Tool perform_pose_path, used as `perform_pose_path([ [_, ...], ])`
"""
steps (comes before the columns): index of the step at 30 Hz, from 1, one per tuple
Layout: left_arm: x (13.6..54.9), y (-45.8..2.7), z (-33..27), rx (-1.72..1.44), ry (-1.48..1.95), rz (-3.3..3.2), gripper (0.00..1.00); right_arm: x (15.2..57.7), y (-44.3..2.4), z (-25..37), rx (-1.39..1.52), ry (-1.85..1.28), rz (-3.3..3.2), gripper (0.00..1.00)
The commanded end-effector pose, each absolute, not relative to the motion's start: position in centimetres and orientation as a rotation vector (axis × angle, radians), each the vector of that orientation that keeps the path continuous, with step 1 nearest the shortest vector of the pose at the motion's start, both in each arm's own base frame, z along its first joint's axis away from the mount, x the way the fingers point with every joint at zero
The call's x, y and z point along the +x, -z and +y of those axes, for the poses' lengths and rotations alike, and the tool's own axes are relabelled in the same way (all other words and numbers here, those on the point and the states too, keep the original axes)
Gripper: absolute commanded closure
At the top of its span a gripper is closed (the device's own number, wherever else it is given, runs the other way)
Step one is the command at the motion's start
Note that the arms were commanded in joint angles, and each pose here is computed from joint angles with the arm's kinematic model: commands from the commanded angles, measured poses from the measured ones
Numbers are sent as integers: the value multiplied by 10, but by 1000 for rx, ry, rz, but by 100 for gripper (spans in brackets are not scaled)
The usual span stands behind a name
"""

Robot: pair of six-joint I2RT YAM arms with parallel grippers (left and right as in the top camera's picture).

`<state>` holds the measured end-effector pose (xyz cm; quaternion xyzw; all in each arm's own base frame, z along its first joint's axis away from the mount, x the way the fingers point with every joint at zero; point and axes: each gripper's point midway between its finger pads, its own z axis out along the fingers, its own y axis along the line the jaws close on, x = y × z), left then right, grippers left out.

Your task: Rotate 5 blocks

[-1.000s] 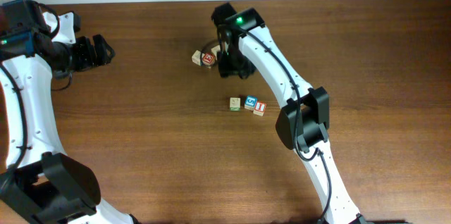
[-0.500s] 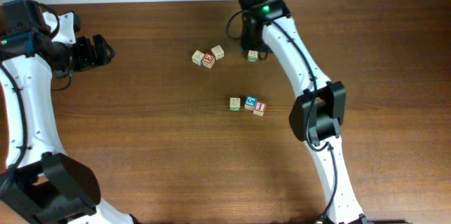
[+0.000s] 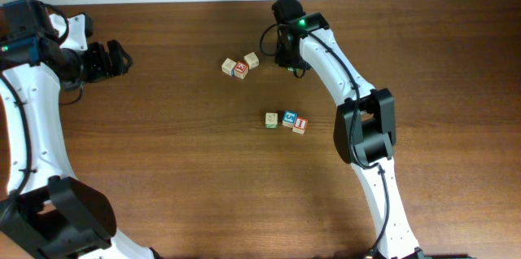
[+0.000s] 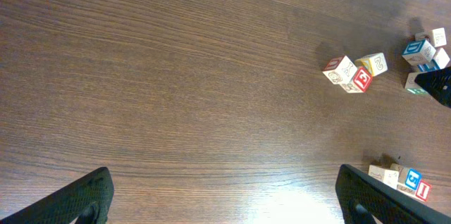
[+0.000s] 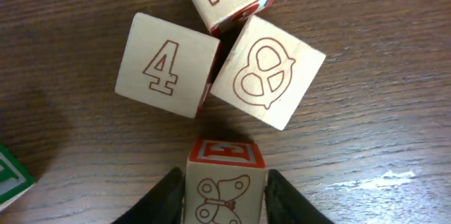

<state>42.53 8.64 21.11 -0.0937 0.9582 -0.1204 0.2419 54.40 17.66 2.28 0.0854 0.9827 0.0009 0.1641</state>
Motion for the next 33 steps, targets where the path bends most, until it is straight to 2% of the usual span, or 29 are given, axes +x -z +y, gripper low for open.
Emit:
perform_pose_path([
  [1, 429, -219, 84, -255, 340, 2600, 1, 540, -17, 182, 237, -33, 2824, 65],
  [7, 429, -219, 84, -255, 340, 2600, 1, 526, -16, 215, 104, -255, 2900, 69],
  [14, 429, -219, 84, -255, 340, 2600, 1, 467, -14, 267, -21, -453, 3080, 68],
  [23, 429, -219, 84, -255, 340, 2600, 1, 409, -12, 302, -171, -390, 3213, 67],
  [33, 429, -219, 84, -255, 340, 2600, 1, 382, -12, 279, -161, -220, 3334, 67],
])
